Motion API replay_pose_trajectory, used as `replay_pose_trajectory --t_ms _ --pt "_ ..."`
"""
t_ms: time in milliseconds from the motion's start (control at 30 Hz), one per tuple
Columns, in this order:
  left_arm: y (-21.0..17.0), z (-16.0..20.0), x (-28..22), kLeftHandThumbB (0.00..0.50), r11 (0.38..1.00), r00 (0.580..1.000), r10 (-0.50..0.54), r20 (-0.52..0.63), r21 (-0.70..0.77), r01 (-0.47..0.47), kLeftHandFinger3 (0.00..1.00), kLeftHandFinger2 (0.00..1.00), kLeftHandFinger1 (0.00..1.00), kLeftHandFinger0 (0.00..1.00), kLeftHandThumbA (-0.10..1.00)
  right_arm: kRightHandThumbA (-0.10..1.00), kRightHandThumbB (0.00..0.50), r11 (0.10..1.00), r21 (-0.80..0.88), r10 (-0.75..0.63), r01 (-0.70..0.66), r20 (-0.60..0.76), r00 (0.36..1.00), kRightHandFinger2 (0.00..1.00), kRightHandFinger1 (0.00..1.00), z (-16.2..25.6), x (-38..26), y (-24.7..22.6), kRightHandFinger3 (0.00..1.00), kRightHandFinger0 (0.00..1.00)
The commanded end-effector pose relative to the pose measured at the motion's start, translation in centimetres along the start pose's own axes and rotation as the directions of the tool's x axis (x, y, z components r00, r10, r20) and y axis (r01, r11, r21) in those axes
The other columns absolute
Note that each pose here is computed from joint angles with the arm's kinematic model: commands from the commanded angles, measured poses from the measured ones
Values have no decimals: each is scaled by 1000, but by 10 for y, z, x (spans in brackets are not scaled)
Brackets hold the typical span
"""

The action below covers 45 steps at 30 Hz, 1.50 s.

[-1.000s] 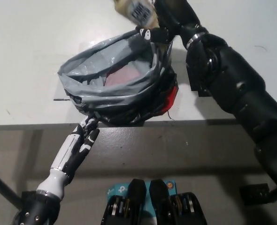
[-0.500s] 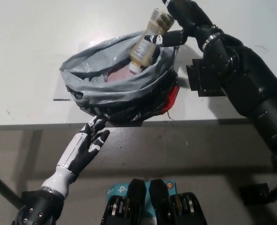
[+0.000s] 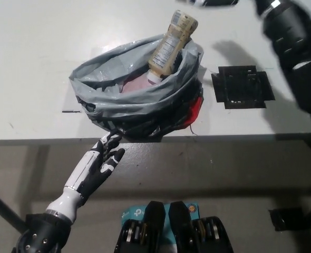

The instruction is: Use the right hand to pick up a bottle of protein shake and place it into a plastic bag on the left side

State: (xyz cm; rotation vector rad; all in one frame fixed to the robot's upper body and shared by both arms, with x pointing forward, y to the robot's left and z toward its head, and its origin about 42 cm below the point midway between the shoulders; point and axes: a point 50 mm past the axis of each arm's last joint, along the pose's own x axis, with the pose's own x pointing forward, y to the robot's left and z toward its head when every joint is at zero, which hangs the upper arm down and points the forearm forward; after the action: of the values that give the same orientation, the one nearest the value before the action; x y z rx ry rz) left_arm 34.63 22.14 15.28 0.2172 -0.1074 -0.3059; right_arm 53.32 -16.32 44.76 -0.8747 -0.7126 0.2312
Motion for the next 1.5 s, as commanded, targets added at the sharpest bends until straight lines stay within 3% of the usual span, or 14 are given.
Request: replay_pose_trajectory --t_ms 0,167,233,367,400,467,533,600,633,733,800,1067,1133,1467 --pt "8 13 5 54 1000 998 18 55 17 -19 1000 1000 1000 1000 779 952 470 959 159 -266 234 218 939 1000 1000 57 -71 -141 1000 1000" --pt "16 11 -1 94 999 997 51 52 -13 -50 1000 1000 1000 1000 831 1000 463 913 141 -409 384 346 845 1000 1000 90 -164 -174 1000 1000" --pt "19 9 -3 98 997 996 74 57 -29 -72 1000 1000 1000 1000 853 964 411 890 201 -456 409 384 803 1000 1000 102 -211 -158 1000 1000" --pt "21 6 -3 83 993 994 91 68 -76 -86 1000 1000 1000 1000 867 940 412 867 302 -492 396 395 776 1000 1000 115 -262 -111 1000 1000" --pt "21 4 -4 95 991 993 96 66 -96 -89 1000 1000 1000 1000 875 917 431 854 353 -503 381 378 777 1000 1000 121 -280 -87 1000 1000" --pt "17 -1 -9 106 987 992 112 55 -124 -105 1000 1000 1000 1000 903 949 379 842 413 -492 347 323 809 1000 1000 117 -307 -31 1000 1000" --pt "16 -4 -13 104 985 991 120 51 -127 -113 1000 1000 1000 1000 905 943 373 837 438 -477 328 291 829 1000 1000 113 -313 -13 1000 1000" --pt "15 -7 -19 84 984 992 122 43 -133 -115 1000 1000 1000 1000 905 974 317 829 457 -456 324 215 864 1000 1000 101 -319 19 1000 1000" --pt "14 -10 -24 72 984 992 122 40 -138 -116 1000 1000 1000 1000 902 931 327 805 519 -393 287 103 914 1000 1000 83 -323 61 1000 1000" --pt "13 -12 -32 85 984 993 118 27 -135 -113 1000 1000 1000 1000 904 960 371 811 517 -316 275 -10 949 1000 1000 57 -326 101 1000 1000" --pt "12 -13 -37 76 986 994 104 18 -133 -101 1000 1000 1000 1000 913 884 377 806 520 -258 283 -122 958 1000 1000 34 -330 128 1000 1000" --pt "7 -21 -46 87 990 997 79 -6 -116 -79 1000 1000 1000 1000 935 809 365 817 508 -110 274 -328 938 1000 1000 -6 -359 190 1000 1000" --pt "6 -22 -50 89 990 997 74 -19 -119 -76 1000 1000 1000 1000 921 698 354 815 516 -76 263 -355 932 1000 1000 -13 -368 199 1000 1000" --pt "2 -26 -51 65 994 998 60 -21 -92 -62 1000 1000 1000 1000 948 726 385 802 536 -33 262 -399 916 1000 1000 -34 -384 212 1000 1000"
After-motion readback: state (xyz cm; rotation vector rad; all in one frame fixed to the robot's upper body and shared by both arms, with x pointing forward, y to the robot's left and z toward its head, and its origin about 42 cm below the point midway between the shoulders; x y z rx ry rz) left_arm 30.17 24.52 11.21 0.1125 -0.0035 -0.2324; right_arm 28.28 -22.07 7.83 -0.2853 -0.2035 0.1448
